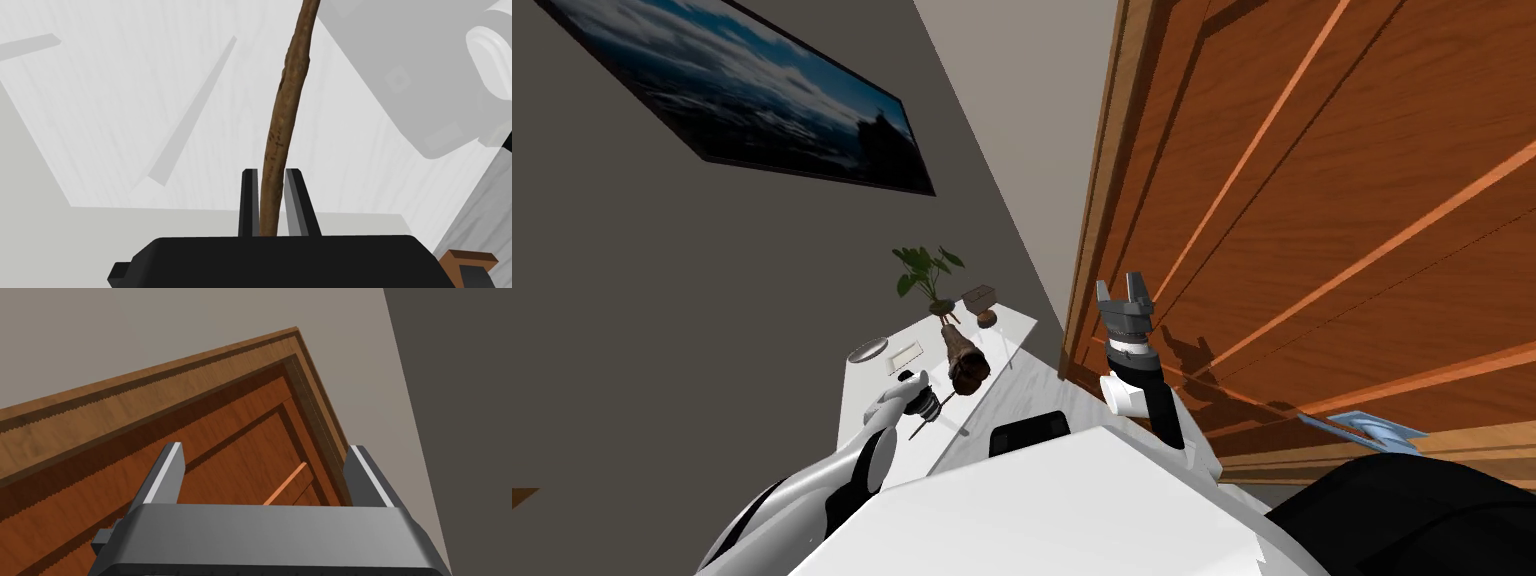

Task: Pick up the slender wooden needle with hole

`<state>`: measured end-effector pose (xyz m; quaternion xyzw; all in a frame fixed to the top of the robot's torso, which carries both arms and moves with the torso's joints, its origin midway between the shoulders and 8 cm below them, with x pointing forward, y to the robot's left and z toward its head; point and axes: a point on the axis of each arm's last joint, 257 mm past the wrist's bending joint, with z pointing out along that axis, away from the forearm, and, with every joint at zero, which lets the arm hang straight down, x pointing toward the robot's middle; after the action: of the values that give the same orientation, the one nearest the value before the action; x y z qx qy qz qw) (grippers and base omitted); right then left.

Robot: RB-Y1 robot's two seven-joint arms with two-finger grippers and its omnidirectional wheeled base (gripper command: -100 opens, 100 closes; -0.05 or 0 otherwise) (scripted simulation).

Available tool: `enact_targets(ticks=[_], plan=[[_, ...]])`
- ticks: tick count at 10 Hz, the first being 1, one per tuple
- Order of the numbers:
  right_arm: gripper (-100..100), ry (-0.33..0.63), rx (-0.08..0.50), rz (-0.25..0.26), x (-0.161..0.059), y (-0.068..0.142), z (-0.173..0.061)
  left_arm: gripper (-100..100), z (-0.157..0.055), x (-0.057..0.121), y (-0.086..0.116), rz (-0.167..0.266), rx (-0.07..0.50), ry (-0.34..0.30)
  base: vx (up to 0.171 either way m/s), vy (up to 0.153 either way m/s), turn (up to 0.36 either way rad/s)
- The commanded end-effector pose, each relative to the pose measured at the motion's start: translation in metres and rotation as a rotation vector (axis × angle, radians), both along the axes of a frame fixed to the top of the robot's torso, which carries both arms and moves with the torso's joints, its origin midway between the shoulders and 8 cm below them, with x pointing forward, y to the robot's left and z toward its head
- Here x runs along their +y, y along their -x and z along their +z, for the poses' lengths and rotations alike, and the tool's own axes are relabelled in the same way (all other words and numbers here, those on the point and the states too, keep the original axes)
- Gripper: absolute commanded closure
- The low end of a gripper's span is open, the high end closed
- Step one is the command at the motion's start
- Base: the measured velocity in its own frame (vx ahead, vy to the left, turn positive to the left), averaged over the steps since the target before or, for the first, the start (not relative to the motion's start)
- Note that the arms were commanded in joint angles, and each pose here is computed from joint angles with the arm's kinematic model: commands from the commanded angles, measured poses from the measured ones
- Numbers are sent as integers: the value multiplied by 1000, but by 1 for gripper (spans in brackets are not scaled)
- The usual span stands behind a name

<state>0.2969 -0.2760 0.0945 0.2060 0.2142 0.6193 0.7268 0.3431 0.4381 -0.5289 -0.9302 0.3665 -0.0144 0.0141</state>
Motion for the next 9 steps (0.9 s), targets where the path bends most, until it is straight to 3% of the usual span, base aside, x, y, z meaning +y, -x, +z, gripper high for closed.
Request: enact_targets(ticks=[1,2,4,5,7,8,9], plan=[[0,0,0,0,0,0,0,100,3,4,0,37,-10,15,-25,-3,5],[0,0,0,0,0,0,0,100,4,21,13,48,13,-8,-46,-2,-318],[0,0,0,0,0,0,0,100,5,22,11,94,-8,16,-48,2,-126],[0,0,0,0,0,0,0,100,6,38,24,106,15,-6,-66,-22,-322],[0,0,0,0,0,0,0,100,7,39,23,151,-5,18,-49,-7,-114],[0,0,0,0,0,0,0,100,7,37,23,137,0,13,-8,0,8],[0,0,0,0,0,0,0,0,7,38,23,139,-1,13,0,0,0]])
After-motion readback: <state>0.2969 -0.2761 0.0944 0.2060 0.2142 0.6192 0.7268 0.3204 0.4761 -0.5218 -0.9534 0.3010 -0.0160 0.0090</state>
